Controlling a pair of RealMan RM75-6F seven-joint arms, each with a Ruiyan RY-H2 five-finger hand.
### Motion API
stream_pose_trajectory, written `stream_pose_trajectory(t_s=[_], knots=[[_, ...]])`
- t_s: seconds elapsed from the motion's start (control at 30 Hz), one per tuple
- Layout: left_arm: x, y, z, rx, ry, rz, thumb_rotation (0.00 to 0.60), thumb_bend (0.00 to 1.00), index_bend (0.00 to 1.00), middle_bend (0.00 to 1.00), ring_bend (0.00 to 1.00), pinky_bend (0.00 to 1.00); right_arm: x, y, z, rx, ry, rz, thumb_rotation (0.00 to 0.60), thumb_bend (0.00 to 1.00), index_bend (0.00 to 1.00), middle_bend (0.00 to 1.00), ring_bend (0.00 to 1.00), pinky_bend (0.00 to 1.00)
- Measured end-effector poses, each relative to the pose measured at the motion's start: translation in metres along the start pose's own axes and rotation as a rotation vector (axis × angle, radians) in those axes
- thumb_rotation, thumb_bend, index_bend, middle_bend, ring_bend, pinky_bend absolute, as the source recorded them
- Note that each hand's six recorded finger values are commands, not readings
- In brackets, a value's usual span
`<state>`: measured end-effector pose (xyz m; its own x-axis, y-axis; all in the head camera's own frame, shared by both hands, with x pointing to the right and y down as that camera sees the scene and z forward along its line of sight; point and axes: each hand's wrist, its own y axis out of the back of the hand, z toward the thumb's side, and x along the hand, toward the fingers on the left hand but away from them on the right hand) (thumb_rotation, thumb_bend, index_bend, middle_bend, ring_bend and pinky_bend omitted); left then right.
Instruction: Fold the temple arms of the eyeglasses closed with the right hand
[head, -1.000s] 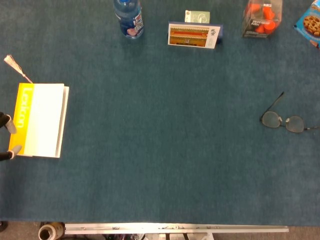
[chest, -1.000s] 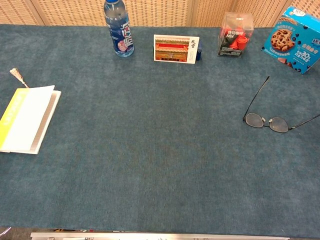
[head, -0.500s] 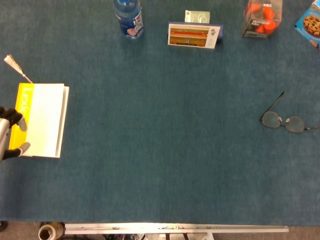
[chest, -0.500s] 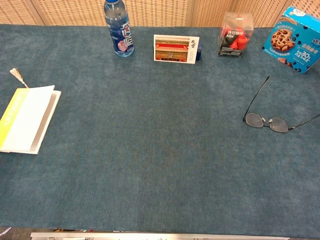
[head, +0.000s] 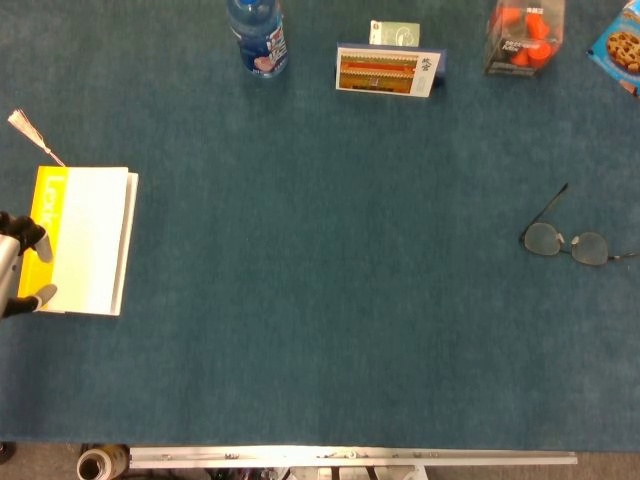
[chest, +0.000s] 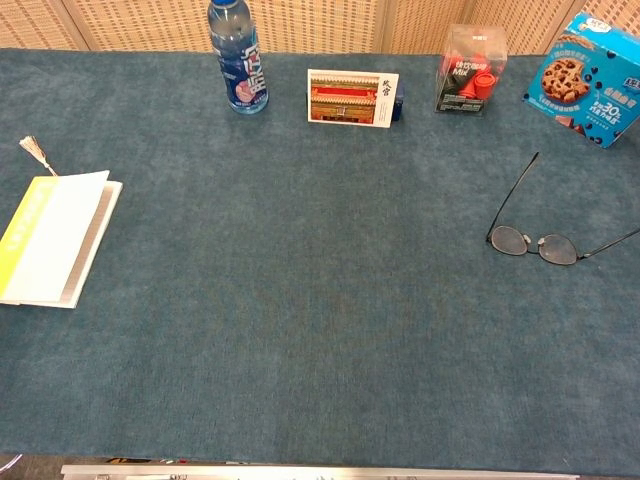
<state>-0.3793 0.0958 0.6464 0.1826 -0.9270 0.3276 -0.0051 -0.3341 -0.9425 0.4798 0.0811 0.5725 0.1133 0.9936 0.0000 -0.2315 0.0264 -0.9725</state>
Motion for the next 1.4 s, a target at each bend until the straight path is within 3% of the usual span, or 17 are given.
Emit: stream_pose_trajectory(t_s=[0.27,0.63,1.4], knots=[[0.004,0.000,-0.004,0.005,-0.008,0.017,0.600,0.00,0.56,0.51,0.41,0.54,0.005,-0.004,-0.024,0.018,-0.048,0.028,0.600,0.51,0.27,0.24,0.12,0.30],[0.007,-0.003,-0.006,0.012,-0.005,0.009,0.600,0.00,0.56,0.51,0.41,0.54,0.006,-0.031,-0.053,0.017,-0.138,0.109,0.600,0.52,0.27,0.24,0.12,0.30],[0.002,-0.007,-0.017,0.016,0.023,-0.010,0.600,0.00,0.56,0.51,0.41,0.54,-0.016,-0.089,-0.032,0.046,-0.161,0.234,0.600,0.52,0.27,0.24,0.12,0.30]])
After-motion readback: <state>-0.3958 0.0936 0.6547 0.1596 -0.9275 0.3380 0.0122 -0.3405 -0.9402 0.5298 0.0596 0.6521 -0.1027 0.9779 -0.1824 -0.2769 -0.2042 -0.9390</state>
